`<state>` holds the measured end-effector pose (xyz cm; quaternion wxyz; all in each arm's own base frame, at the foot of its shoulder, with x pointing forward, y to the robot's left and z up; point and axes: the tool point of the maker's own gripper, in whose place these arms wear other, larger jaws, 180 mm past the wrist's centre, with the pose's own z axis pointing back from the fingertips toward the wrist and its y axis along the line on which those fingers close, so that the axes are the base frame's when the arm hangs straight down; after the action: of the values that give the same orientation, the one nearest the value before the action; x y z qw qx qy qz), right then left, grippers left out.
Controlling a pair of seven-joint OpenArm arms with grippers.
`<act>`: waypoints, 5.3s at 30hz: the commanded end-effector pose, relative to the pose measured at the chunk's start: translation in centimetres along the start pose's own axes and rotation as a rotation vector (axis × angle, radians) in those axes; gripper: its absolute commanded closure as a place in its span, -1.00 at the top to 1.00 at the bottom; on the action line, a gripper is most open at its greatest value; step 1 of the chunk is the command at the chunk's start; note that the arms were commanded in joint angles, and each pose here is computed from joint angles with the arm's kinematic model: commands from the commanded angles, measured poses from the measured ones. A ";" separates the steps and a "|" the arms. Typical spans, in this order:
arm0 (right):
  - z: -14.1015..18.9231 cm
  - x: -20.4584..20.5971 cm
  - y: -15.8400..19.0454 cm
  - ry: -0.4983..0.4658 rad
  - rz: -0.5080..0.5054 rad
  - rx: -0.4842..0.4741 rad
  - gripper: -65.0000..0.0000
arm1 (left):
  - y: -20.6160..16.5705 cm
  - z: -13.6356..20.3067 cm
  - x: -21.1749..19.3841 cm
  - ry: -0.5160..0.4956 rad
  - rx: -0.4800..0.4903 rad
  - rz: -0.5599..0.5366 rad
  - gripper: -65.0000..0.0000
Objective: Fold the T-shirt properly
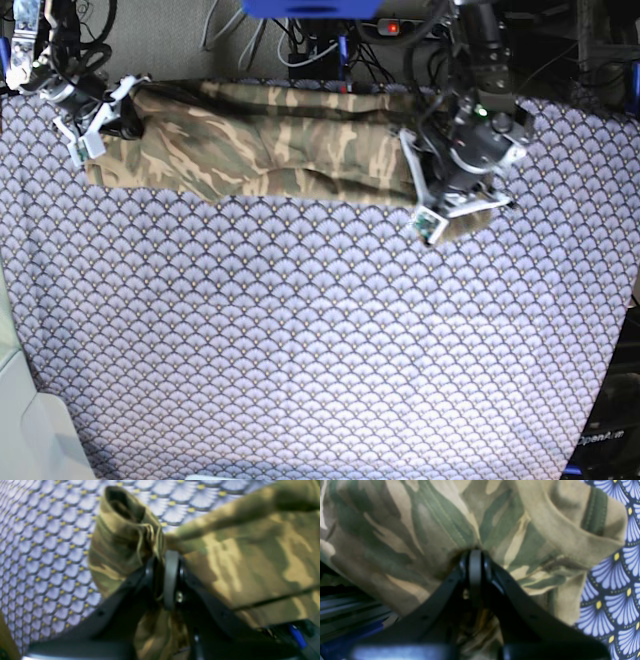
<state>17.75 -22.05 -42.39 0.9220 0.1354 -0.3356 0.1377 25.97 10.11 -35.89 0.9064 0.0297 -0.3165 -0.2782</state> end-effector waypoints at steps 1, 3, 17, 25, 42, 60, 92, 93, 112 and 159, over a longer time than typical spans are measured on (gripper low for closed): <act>0.2 0.2 -0.1 0.001 0.015 0.002 -1.00 | -0.2 0.4 1.8 -0.060 -0.001 -0.012 -1.00; 0.2 0.2 -0.1 0.003 0.015 0.002 -1.00 | -1.4 0.3 2.7 -0.080 -0.030 -0.043 -1.00; 0.2 0.2 -0.1 0.003 0.015 0.002 -1.00 | -10.4 1.0 7.8 -0.158 -0.138 -0.356 -1.00; 0.2 0.2 -0.1 0.003 0.015 0.002 -1.00 | -14.2 2.1 9.4 -0.221 -0.208 -0.446 -1.00; -0.2 -1.2 -0.2 0.063 0.064 -0.041 -1.00 | -15.5 1.4 8.5 -0.193 -0.248 -0.464 -1.00; -0.2 -1.1 -0.3 0.060 0.068 -0.043 -1.00 | -18.0 1.1 8.1 -0.182 -0.305 -0.516 -1.00; -0.1 -1.1 -0.3 0.060 0.068 -0.044 -1.00 | -18.9 1.6 9.3 -0.260 -0.332 -0.511 -0.43; -0.2 -1.1 -0.3 0.060 0.069 -0.042 -1.00 | -18.8 1.7 9.4 -0.264 -0.330 -0.510 -0.31; -0.2 -1.1 -0.3 0.059 0.067 -0.044 -1.00 | -19.5 4.9 12.1 -0.408 -0.423 -0.412 0.00; 4.9 3.7 -9.0 -0.031 -0.008 -0.236 0.06 | -4.2 -3.7 -1.1 0.121 -0.114 -0.218 -0.98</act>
<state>20.17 -30.95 -38.86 0.9333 0.0362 -0.3463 0.0877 24.89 6.92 -41.12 0.8907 0.0294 -0.2267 -0.3928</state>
